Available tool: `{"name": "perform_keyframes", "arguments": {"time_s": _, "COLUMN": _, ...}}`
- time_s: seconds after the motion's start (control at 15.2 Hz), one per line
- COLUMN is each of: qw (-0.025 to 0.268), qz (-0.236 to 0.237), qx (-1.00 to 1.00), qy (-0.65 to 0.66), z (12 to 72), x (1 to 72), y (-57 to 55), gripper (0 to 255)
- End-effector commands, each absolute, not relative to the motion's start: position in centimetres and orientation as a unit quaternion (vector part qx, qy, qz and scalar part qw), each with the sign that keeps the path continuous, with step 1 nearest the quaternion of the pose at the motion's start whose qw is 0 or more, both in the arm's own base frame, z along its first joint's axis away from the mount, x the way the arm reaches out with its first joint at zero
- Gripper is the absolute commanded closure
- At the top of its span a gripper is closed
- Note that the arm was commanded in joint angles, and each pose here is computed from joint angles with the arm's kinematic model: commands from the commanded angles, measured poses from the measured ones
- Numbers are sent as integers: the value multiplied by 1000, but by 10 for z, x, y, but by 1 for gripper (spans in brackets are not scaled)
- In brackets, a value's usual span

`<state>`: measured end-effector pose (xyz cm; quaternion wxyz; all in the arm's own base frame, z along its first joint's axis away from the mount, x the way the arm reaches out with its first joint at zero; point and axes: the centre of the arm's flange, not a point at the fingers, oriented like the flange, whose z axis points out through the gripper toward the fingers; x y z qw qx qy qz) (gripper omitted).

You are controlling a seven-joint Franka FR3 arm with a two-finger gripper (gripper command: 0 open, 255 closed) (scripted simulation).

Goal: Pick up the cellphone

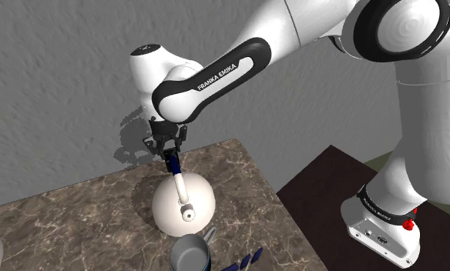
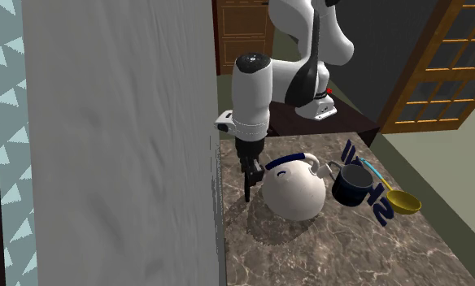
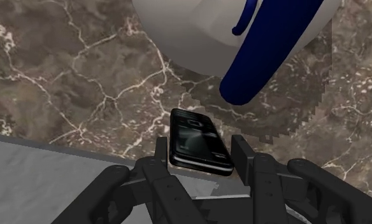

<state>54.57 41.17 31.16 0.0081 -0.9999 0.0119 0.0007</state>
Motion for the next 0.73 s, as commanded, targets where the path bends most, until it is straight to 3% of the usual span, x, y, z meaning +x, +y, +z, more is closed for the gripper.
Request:
{"name": "perform_keyframes", "arguments": {"time_s": 0.0, "qw": 8, "qz": 1, "qx": -1000, "qy": 12, "z": 311, "x": 545, "y": 412, "gripper": 255}}
{"name": "perform_keyframes", "arguments": {"time_s": 0.66, "qw": 8, "qz": 1, "qx": -1000, "qy": 12, "z": 337, "x": 545, "y": 411, "gripper": 255}}
